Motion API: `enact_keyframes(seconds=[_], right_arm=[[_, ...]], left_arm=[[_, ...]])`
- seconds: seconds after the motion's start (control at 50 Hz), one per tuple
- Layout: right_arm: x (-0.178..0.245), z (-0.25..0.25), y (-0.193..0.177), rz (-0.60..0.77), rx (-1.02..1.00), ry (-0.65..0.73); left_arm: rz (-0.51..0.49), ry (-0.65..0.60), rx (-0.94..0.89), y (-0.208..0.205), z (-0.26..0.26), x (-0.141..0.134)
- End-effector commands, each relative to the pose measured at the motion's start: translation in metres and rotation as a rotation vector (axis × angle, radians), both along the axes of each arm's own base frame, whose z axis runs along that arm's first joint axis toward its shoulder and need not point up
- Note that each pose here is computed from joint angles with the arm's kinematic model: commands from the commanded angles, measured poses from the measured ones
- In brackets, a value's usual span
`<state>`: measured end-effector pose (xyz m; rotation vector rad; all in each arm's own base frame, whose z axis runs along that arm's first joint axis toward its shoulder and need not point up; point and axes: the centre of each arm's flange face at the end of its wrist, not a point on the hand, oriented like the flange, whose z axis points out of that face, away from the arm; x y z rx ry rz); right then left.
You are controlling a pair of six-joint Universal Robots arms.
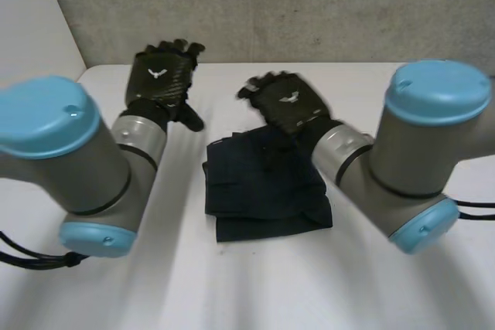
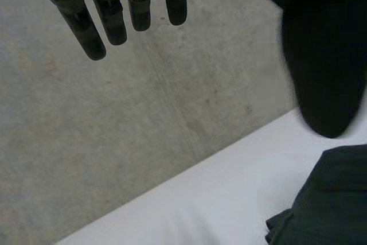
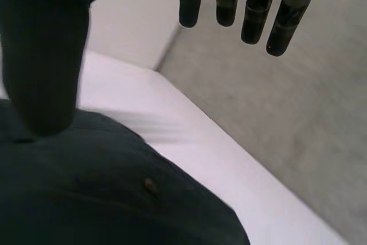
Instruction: Fold the shorts.
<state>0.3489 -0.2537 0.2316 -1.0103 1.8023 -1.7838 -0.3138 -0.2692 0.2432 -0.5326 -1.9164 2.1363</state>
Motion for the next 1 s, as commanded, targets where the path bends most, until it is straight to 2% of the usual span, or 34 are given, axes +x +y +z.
enact_keyframes(seconds=[0.02, 0.2, 0.34, 0.4, 0.52, 0.56, 0.58, 0.64, 0.68, 0.72, 0.8, 1.0], right_arm=[[-0.023, -0.050, -0.028, -0.121, 0.186, 0.135], [-0.027, -0.101, -0.043, -0.148, 0.278, 0.213], [-0.034, -0.093, -0.048, -0.165, 0.271, 0.223], [-0.036, -0.064, -0.047, -0.167, 0.217, 0.193], [-0.043, -0.001, -0.038, -0.184, 0.095, 0.098], [-0.052, 0.024, -0.041, -0.235, 0.030, 0.048], [-0.056, 0.033, -0.043, -0.265, 0.007, 0.024], [-0.075, 0.073, -0.044, -0.404, -0.073, -0.062], [-0.084, 0.090, -0.040, -0.462, -0.106, -0.086], [-0.098, 0.109, -0.037, -0.537, -0.136, -0.092], [-0.107, 0.118, -0.031, -0.551, -0.114, -0.064], [-0.100, 0.115, -0.023, -0.458, -0.066, -0.043]], left_arm=[[-0.080, -0.105, 0.149, 0.009, -0.054, -0.033], [-0.085, -0.298, 0.399, 0.012, -0.124, -0.035], [-0.082, -0.325, 0.436, 0.014, -0.123, -0.031], [-0.083, -0.301, 0.404, 0.015, -0.106, -0.031], [-0.085, -0.177, 0.237, 0.022, -0.018, -0.024], [-0.080, -0.140, 0.188, 0.025, 0.007, -0.019], [-0.062, -0.099, 0.134, 0.025, 0.034, -0.010], [-0.008, -0.041, 0.053, 0.022, 0.076, 0.012], [0.049, -0.016, 0.026, 0.020, 0.103, 0.037], [0.072, -0.014, 0.028, 0.019, 0.115, 0.050], [0.076, -0.031, 0.108, 0.023, 0.124, 0.071], [0.052, -0.048, 0.165, 0.031, 0.115, 0.072]])
